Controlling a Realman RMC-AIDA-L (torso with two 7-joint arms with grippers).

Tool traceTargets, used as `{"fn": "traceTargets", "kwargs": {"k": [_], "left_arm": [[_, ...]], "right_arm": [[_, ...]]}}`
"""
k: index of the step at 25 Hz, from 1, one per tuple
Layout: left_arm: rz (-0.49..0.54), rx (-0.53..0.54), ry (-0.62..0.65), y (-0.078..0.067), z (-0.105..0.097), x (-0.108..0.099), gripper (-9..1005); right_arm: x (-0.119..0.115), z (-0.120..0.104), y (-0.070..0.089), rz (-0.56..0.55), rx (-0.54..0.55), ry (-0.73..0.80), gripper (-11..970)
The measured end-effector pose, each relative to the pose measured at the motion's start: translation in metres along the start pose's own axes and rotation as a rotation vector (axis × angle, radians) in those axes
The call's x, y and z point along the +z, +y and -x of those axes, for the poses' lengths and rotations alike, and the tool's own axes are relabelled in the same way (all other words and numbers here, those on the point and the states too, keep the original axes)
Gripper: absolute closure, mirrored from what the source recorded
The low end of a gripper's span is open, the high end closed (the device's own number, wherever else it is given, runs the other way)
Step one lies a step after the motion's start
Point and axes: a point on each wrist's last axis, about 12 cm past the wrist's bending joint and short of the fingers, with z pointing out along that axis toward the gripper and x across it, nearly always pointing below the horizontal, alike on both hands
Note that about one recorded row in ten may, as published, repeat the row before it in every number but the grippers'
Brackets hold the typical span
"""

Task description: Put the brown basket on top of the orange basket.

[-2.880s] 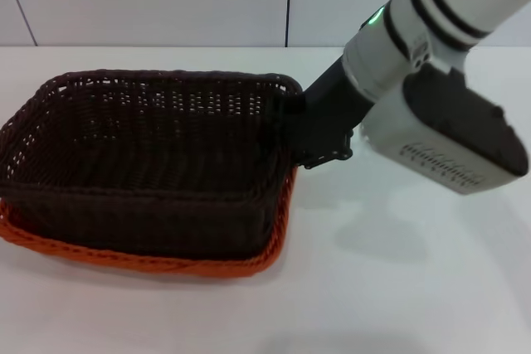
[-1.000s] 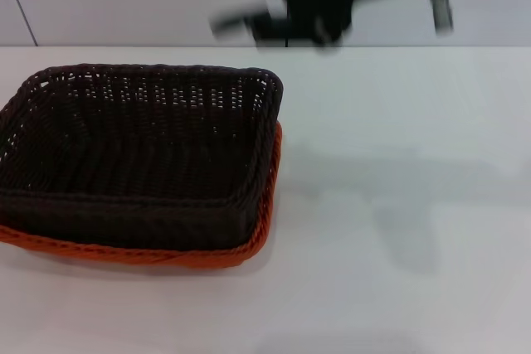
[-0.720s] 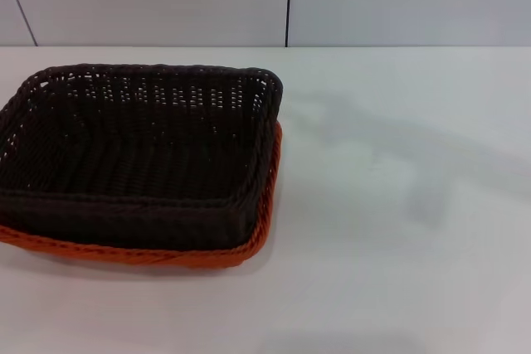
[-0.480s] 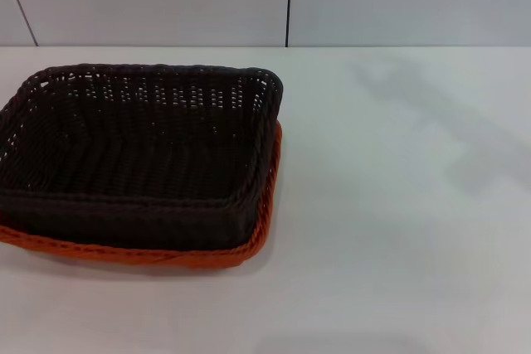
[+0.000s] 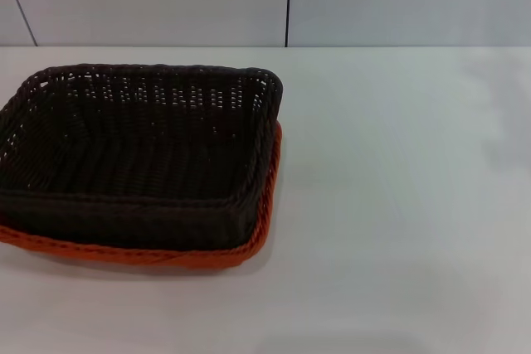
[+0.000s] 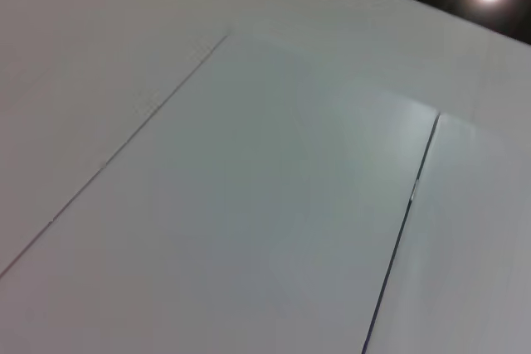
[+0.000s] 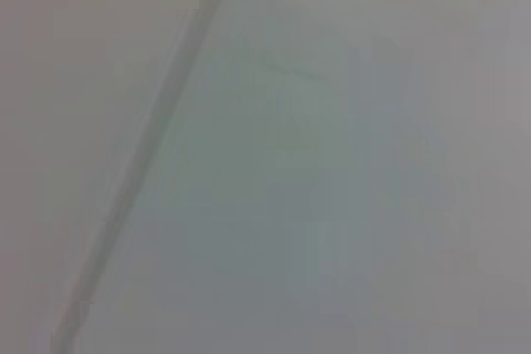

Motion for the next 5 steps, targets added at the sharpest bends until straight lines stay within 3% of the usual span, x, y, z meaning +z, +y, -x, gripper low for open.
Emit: {"fn": "traceTargets", "kwargs": {"k": [1,5], "left_arm": [[0.003,0.0,0.006,0.0,0.0,0.0,392],[0.001,0.004,0.025,0.001,-0.001,0.0,392]], "right_arm": [[-0.007,-0.011,0.0,-0.081,0.0,0.044,577],[-0.02,-0.033,0.003,-0.193,-0.015,0.127,577]]}}
